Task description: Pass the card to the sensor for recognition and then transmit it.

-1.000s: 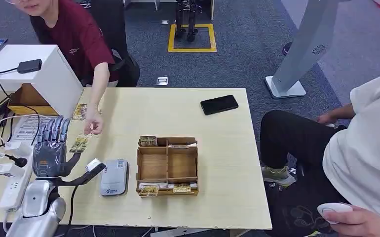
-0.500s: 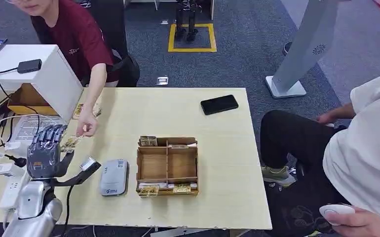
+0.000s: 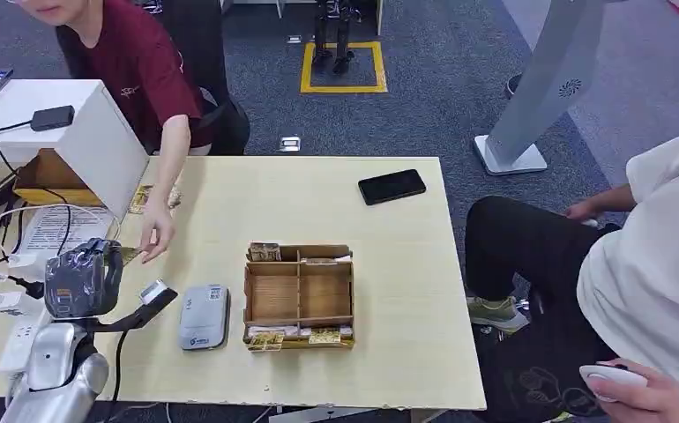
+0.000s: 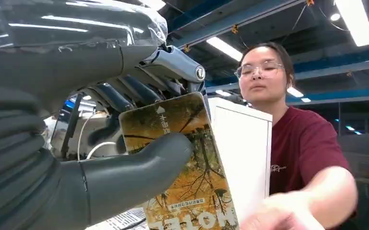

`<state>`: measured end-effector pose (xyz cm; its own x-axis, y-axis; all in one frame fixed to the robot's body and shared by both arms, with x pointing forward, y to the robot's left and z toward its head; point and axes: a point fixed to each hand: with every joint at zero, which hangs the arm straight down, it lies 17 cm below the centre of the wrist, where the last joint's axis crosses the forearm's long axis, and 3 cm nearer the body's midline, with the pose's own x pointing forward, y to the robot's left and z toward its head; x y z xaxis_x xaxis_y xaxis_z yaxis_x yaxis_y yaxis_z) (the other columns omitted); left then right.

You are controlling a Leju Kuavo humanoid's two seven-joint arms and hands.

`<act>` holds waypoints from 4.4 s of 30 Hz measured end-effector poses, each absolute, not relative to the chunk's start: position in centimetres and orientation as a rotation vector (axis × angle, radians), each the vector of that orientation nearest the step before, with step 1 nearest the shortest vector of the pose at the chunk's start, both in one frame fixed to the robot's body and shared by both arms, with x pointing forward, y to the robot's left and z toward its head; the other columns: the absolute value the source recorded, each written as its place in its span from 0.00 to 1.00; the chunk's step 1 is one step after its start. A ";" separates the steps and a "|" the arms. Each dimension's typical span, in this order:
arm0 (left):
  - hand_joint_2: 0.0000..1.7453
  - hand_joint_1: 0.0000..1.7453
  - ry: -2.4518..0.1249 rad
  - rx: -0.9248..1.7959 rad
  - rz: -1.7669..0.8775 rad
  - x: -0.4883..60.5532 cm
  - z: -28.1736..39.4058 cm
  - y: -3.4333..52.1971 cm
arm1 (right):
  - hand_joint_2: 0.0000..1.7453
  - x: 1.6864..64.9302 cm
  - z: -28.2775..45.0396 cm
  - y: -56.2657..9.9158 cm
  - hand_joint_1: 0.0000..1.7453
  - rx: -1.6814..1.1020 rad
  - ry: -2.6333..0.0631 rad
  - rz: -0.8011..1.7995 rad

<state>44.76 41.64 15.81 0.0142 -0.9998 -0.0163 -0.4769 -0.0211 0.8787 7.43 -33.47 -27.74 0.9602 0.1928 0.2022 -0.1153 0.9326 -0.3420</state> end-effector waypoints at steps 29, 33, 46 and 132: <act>1.00 1.00 -1.795 0.877 -0.464 45.3 15.1 38.4 | 1.00 7.7 -27.7 -33.6 0.00 -0.337 -0.244 0.154; 1.00 1.00 -1.803 0.561 -0.362 45.2 14.0 35.8 | 1.00 7.5 -27.7 -33.7 0.00 -0.343 -0.240 0.138; 1.00 1.00 -1.769 0.256 -0.316 41.7 12.1 32.8 | 1.00 7.1 -27.7 -33.9 0.00 -0.355 -0.229 0.105; 1.00 1.00 -1.651 0.523 -0.416 41.4 8.2 31.4 | 1.00 7.2 -27.7 -33.6 0.00 -0.353 -0.234 0.118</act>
<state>41.42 31.38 8.24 -0.1043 -0.5572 0.8238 -0.1003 0.8300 0.5487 7.22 -33.57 -27.69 0.9663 0.1546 0.2060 -0.0734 0.9319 -0.3551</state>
